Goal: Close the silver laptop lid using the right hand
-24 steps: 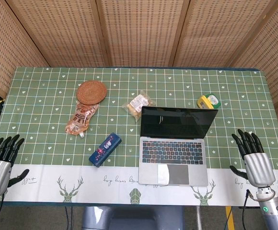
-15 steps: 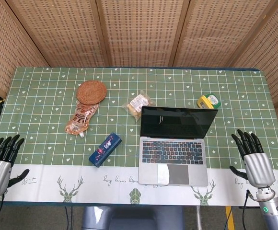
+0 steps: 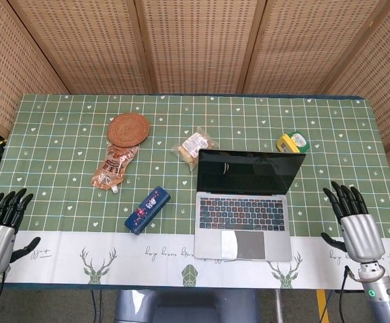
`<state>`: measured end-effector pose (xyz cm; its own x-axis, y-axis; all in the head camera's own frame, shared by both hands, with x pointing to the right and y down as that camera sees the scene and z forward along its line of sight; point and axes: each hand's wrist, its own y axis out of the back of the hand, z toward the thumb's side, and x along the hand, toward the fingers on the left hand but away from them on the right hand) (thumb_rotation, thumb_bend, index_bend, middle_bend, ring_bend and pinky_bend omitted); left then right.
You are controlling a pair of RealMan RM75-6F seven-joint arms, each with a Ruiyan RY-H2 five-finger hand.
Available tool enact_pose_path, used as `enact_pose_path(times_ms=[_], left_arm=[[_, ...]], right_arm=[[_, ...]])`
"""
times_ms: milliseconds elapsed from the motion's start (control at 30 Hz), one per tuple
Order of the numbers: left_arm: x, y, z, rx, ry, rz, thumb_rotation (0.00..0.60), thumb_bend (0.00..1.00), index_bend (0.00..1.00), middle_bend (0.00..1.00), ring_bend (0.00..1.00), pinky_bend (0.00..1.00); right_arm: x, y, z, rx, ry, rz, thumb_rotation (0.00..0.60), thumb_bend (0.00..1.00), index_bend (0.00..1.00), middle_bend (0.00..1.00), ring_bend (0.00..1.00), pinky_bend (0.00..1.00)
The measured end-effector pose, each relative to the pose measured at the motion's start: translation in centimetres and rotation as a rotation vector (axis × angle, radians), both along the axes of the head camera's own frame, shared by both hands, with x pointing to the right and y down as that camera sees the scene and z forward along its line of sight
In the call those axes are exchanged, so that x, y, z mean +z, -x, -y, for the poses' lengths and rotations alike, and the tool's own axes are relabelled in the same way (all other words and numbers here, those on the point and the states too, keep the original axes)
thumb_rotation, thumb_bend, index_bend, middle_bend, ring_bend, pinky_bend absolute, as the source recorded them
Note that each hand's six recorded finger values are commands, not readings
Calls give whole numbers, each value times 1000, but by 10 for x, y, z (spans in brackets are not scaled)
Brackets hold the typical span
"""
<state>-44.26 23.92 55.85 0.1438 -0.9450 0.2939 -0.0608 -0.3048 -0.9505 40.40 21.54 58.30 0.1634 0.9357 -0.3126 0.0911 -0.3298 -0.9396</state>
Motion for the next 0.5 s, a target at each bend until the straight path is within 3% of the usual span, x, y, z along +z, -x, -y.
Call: enact_pose_path(times_ms=[100, 300, 400, 500], left_arm=[[-1, 0, 0, -2, -2, -2, 600, 174, 0, 0, 0, 0], [2, 1, 2, -6, 7, 1, 600, 174, 0, 0, 0, 0], [4, 2, 3, -8, 13, 3, 600, 174, 0, 0, 0, 0], [5, 2, 3, -7, 19, 2, 600, 174, 0, 0, 0, 0]], right_arm=[[0, 1, 3, 0, -4, 10, 600, 268, 0, 0, 0, 0], [-5, 19, 29, -24, -29, 46, 600, 599, 3, 0, 0, 0], [-10, 33, 48, -40, -46, 62, 600, 764, 50, 0, 0, 7], [-16, 48, 67, -51, -60, 72, 600, 902, 150, 13, 1, 120]])
